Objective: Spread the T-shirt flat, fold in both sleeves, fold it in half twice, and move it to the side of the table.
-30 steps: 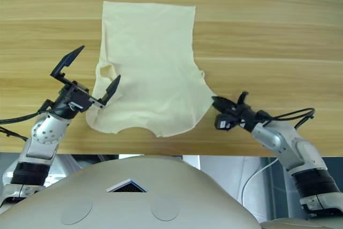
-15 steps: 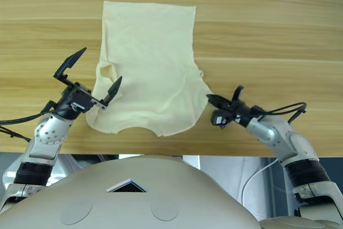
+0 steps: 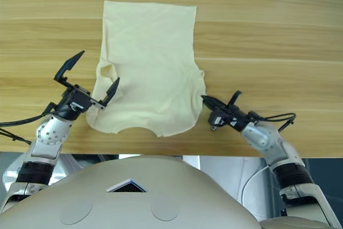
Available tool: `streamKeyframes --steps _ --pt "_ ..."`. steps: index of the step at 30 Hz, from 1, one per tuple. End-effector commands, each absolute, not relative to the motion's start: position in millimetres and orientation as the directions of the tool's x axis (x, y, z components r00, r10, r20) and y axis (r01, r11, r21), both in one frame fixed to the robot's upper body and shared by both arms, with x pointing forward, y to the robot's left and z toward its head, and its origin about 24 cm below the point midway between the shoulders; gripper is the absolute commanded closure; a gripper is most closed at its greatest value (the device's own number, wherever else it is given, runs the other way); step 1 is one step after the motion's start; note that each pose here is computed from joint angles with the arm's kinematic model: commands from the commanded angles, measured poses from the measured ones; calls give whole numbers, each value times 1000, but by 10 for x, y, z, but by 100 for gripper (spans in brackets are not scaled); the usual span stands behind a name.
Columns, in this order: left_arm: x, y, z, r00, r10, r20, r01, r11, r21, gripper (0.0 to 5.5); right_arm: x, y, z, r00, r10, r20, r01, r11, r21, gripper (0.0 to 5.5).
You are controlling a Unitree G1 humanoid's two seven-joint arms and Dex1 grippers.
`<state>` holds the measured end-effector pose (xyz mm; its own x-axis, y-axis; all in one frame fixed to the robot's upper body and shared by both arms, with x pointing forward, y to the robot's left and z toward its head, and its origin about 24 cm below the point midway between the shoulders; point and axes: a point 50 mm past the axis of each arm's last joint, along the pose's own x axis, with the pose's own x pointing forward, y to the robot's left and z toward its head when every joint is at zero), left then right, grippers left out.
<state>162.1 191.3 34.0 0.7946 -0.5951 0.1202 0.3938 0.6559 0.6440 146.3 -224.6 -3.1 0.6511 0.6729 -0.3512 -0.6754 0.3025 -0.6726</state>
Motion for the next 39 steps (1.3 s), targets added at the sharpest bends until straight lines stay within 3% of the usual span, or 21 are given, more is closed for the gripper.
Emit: streamKeyframes --steps 1,10,23,33,39 --pt "1616 1954 325 804 -582 119 385 663 642 10 1510 -2223 90 662 695 -280 -650 347 -676 548" --pt "1610 1952 288 807 -578 120 387 672 632 10 1534 -2160 216 646 733 -212 -648 381 -660 548" --pt "1651 1862 235 793 -597 123 411 671 617 10 1559 -1821 126 506 827 -245 -733 263 -627 548" --pt "1669 1806 204 787 -603 131 418 678 605 10 1609 -1792 43 478 826 -299 -756 213 -619 548" --pt "1649 1797 180 780 -614 119 433 667 606 10 1625 -1815 36 476 819 -320 -762 202 -616 452"
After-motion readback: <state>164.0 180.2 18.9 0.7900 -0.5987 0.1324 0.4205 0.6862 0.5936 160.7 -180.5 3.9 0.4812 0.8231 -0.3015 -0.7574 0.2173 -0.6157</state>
